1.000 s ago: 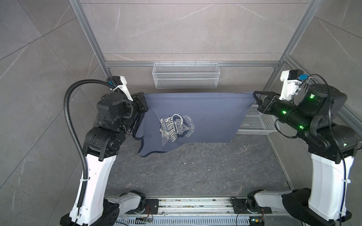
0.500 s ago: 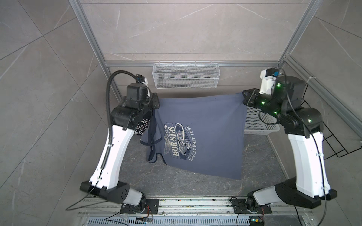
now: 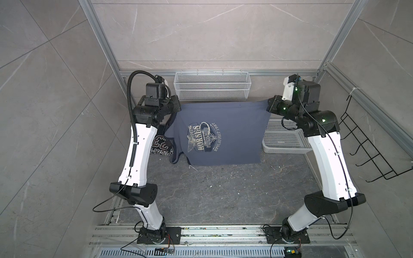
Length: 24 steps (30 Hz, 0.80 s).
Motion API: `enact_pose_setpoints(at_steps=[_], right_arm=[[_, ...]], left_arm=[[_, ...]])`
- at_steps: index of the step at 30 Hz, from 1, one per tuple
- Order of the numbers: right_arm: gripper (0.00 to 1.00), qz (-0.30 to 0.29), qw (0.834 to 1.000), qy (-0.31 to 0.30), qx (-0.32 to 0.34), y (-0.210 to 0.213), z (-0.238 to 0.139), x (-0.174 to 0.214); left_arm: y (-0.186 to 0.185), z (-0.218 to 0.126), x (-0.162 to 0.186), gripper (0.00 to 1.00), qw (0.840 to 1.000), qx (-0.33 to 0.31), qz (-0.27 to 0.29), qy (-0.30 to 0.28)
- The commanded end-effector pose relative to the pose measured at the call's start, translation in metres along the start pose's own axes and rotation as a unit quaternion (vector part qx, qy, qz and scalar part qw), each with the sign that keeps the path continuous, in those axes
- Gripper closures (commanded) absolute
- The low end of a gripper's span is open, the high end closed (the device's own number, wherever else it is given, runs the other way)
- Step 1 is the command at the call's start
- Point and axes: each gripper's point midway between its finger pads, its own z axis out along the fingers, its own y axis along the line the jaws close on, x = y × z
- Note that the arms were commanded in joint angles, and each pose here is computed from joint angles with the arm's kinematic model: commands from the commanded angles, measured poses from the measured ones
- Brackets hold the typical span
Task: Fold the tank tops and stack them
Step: 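Lay the tank top flat toward the robot and release both grippers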
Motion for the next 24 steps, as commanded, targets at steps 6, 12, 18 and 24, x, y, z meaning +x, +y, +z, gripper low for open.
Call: enact_pose_setpoints(at_steps=[6, 12, 18, 24], right_arm=[[1.00, -0.007, 0.999, -0.025, -0.038, 0.005, -0.059, 0.002], [1.00, 0.015, 0.996, 0.084, 0.023, -0.041, -0.052, 0.108], [1.00, 0.033, 0.965, 0.212, 0.149, -0.116, -0.053, 0.243], [1.00, 0.047, 0.952, 0.255, 0.162, -0.129, -0.054, 0.284]], left_arm=[[-0.026, -0.065, 0.014, 1.00, 0.995, 0.092, -0.003, -0.029], [-0.051, -0.044, 0.149, 1.00, 0.981, 0.149, -0.003, 0.121], [-0.052, -0.011, 0.350, 1.00, 0.944, 0.132, -0.026, 0.301], [-0.036, -0.019, 0.416, 0.75, 0.931, 0.090, -0.025, 0.353]])
